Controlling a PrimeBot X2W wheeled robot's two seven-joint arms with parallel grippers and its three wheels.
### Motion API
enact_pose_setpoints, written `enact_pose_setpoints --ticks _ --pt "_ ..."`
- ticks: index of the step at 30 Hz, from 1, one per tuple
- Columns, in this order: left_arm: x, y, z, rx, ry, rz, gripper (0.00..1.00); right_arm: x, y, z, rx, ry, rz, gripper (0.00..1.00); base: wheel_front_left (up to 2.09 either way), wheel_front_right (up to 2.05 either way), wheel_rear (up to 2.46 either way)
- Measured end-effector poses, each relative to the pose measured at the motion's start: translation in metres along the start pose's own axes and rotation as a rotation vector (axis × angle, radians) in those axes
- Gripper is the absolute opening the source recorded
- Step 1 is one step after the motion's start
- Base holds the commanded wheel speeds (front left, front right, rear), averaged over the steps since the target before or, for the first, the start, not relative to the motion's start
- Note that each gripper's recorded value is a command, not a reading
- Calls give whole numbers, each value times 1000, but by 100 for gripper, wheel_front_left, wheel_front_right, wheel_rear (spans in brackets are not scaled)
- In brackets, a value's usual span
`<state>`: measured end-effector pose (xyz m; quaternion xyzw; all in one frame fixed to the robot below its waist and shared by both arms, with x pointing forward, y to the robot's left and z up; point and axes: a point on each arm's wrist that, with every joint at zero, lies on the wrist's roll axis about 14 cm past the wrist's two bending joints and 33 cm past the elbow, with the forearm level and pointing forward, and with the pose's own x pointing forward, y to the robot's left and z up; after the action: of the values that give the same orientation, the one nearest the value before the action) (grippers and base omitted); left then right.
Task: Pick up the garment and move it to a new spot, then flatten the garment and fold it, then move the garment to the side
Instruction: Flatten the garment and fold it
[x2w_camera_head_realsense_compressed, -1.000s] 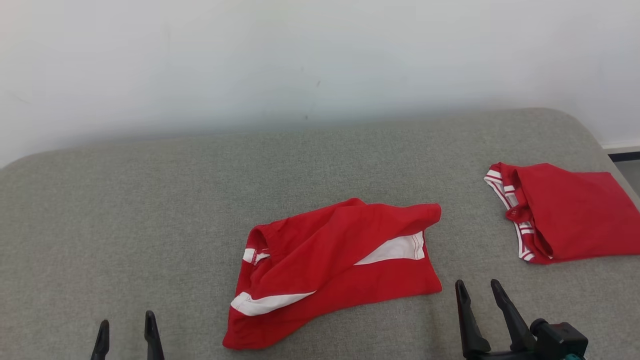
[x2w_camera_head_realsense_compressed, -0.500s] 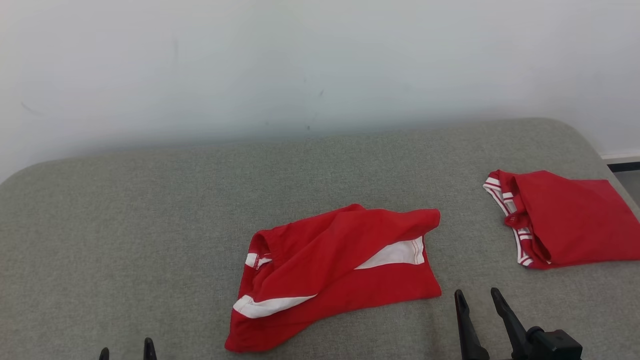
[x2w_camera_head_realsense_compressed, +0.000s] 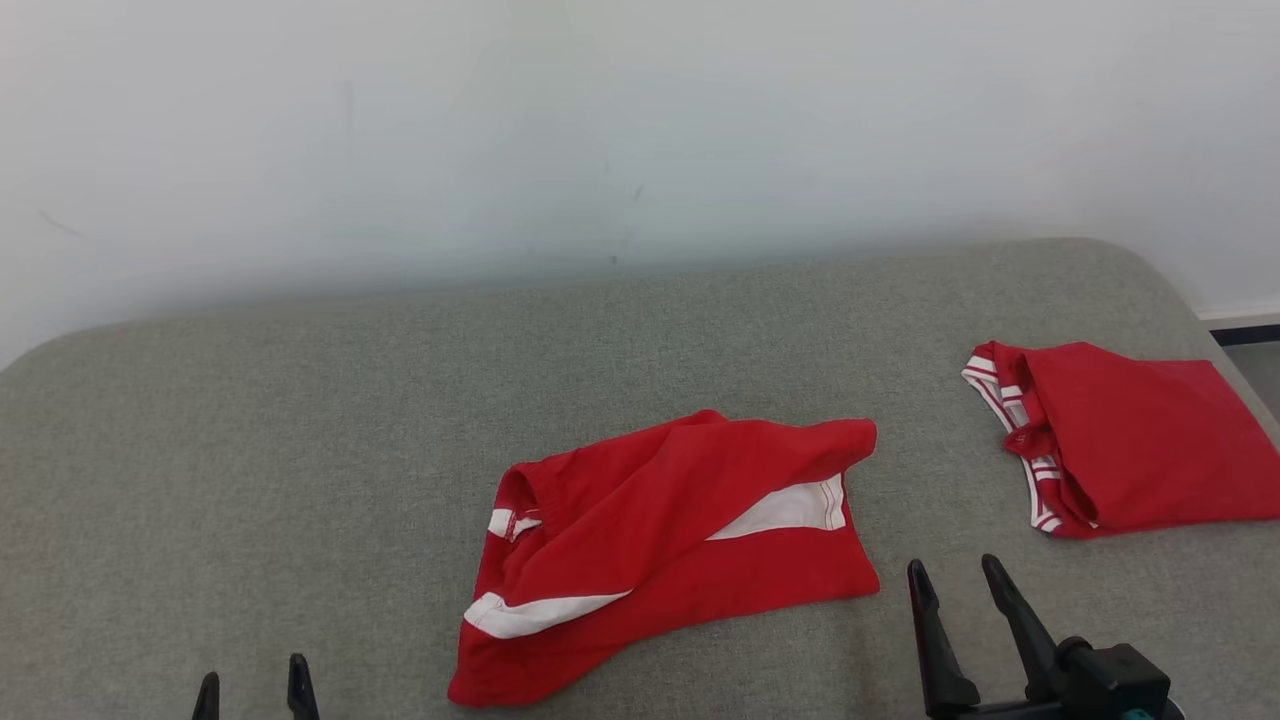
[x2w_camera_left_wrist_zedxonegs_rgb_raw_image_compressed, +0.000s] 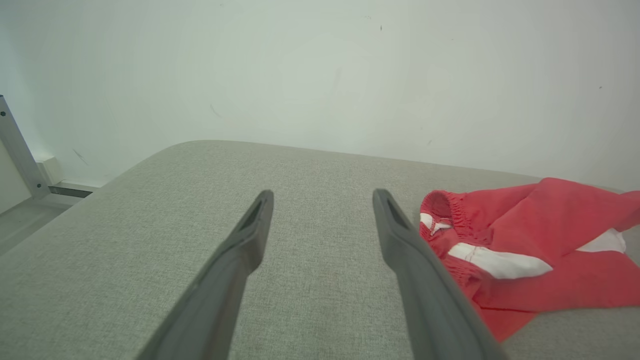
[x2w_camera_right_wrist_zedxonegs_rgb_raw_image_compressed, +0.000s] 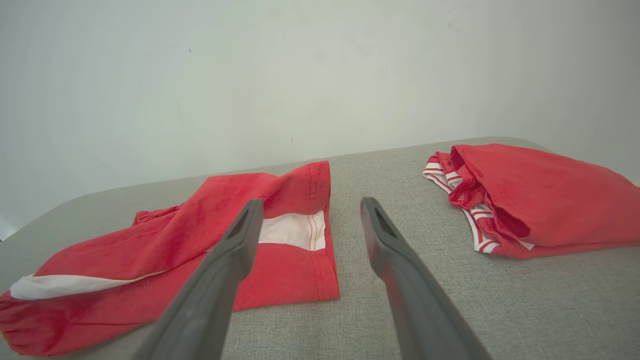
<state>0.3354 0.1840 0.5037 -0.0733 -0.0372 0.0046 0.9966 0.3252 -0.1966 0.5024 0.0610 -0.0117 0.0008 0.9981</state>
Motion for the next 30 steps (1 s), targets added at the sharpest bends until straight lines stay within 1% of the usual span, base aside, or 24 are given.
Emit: enact_pose_setpoints --ticks 7,19,21,24,29,30 --pt "-1 -2 -3 -6 11 -3 100 0 -4 9 -21 -28 -9 100 0 0 0" --pt "-6 -3 -15 -29 47 -5 100 -1 -5 9 -21 -17 -12 100 0 0 0" --pt "-9 -8 -22 -36 72 -28 100 -1 -4 6 -22 6 -7 100 0 0 0" --pt "-9 -19 -39 -55 126 -80 100 3 -5 -5 -27 81 9 100 0 0 0" --pt "21 -47 -48 -34 228 -224 100 21 -14 -12 -70 221 38 100 0 0 0" --pt "25 -52 -51 -9 261 -262 100 25 -14 -14 -84 251 50 100 0 0 0"
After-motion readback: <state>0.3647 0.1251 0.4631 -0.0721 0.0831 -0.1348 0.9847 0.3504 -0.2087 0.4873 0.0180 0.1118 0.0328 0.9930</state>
